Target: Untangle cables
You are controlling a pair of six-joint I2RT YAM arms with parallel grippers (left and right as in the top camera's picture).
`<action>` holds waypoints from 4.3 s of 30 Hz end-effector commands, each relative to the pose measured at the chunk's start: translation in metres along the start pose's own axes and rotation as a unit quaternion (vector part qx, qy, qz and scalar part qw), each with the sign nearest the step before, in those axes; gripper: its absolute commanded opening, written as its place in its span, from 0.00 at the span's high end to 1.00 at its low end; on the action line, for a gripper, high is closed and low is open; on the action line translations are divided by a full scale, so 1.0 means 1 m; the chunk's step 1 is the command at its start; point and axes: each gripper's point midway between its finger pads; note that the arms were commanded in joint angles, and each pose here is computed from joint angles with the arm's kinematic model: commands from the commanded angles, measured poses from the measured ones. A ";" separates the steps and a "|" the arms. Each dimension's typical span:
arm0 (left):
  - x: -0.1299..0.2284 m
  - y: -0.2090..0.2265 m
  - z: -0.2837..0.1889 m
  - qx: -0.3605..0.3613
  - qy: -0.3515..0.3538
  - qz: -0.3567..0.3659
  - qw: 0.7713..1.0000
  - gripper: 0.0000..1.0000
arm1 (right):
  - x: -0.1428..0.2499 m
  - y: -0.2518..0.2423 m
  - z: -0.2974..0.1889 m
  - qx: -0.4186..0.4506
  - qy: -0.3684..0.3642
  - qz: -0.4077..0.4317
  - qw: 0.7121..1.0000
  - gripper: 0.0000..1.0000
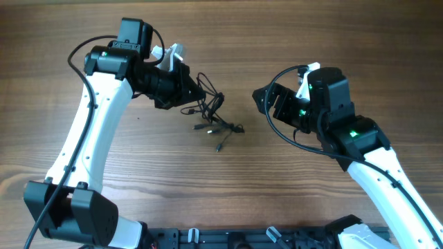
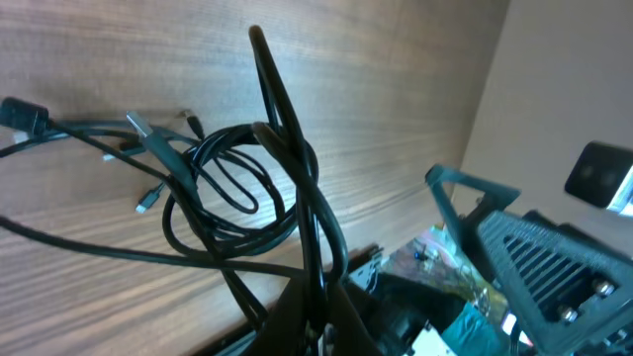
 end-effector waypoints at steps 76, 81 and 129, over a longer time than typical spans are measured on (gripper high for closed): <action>-0.010 0.105 -0.048 -0.227 -0.088 -0.165 0.956 0.40 | 0.044 0.138 -0.012 -0.412 0.183 -0.136 0.882 0.96; 0.009 0.000 -0.052 0.127 0.001 0.083 0.988 0.37 | 0.032 0.109 0.013 -0.331 0.149 -0.116 0.924 0.96; 0.012 0.018 0.013 -0.183 -0.007 0.059 0.981 0.64 | 0.059 0.107 0.029 -0.269 0.175 -0.081 0.944 0.96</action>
Point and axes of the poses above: each gripper's point midway between its finger pads, its own z axis out along the fingers, its own y axis along the line the jaws close on, x = y × z, and after that the axes turned 2 degrees about -z, right-handed
